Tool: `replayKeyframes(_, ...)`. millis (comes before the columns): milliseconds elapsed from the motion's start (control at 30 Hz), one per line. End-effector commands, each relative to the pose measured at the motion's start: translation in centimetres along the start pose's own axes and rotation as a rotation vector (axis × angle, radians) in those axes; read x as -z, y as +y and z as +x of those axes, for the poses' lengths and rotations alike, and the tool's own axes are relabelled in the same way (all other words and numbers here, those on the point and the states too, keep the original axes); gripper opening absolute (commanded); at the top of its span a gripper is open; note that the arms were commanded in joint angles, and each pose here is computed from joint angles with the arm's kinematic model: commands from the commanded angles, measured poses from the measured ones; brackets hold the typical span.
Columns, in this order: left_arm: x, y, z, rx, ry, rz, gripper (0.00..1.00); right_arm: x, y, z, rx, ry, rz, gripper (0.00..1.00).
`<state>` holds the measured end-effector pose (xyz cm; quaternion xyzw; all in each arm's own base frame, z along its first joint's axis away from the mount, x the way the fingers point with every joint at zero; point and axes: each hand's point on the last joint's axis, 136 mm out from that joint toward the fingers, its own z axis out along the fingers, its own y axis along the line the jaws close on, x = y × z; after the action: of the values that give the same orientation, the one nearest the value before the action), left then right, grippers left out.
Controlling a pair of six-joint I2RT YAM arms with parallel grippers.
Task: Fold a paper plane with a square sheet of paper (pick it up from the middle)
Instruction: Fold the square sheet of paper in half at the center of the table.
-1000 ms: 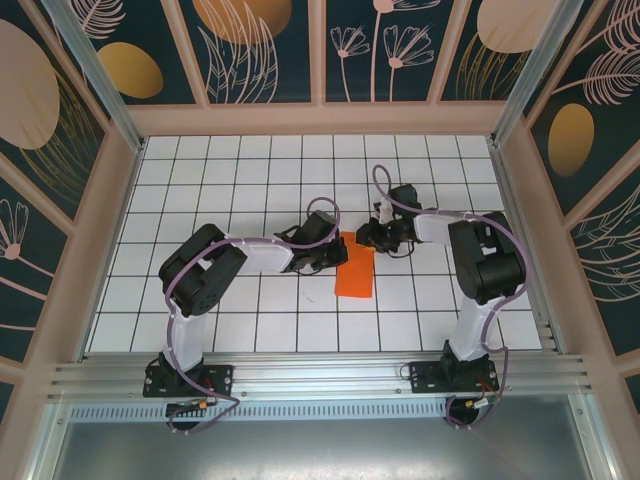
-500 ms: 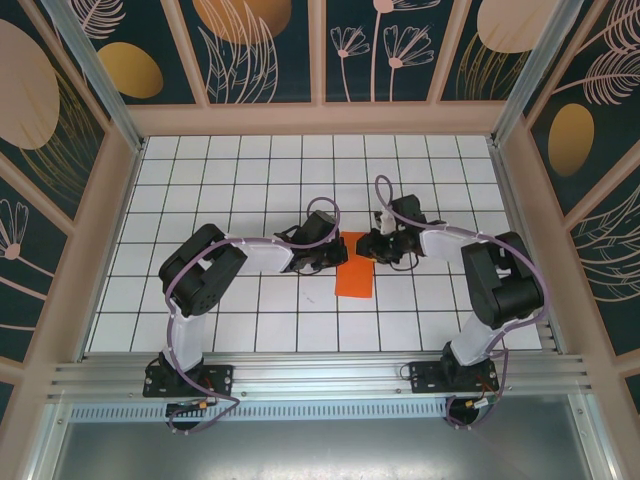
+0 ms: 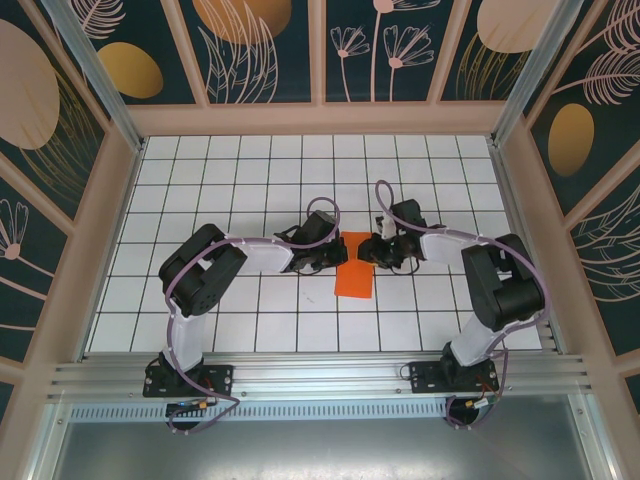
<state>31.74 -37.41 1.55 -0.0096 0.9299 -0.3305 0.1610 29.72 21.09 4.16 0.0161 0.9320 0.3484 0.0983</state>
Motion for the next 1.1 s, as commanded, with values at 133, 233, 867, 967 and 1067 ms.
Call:
replayKeyframes(133,-0.4,3.2,3.1,0.022,0.090,-0.100,0.06,-0.1,0.8,2.3,0.004,0.024,-0.022,0.28)
replayKeyframes(233,-0.4,3.2,3.1,0.022,0.092,-0.099,0.06,-0.9,0.0,3.6,-0.011,0.052,-0.014,0.28)
replayKeyframes(867,-0.4,3.2,3.1,0.023,0.091,-0.101,0.06,0.9,0.9,4.4,0.005,0.029,-0.023,0.28)
replayKeyframes(967,-0.3,3.1,3.1,0.022,0.092,-0.099,0.06,0.5,0.9,5.2,-0.001,0.045,-0.050,0.28)
replayKeyframes(1067,-0.3,3.2,3.1,0.022,0.092,-0.104,0.06,-0.3,0.1,6.1,-0.016,0.070,-0.036,0.28)
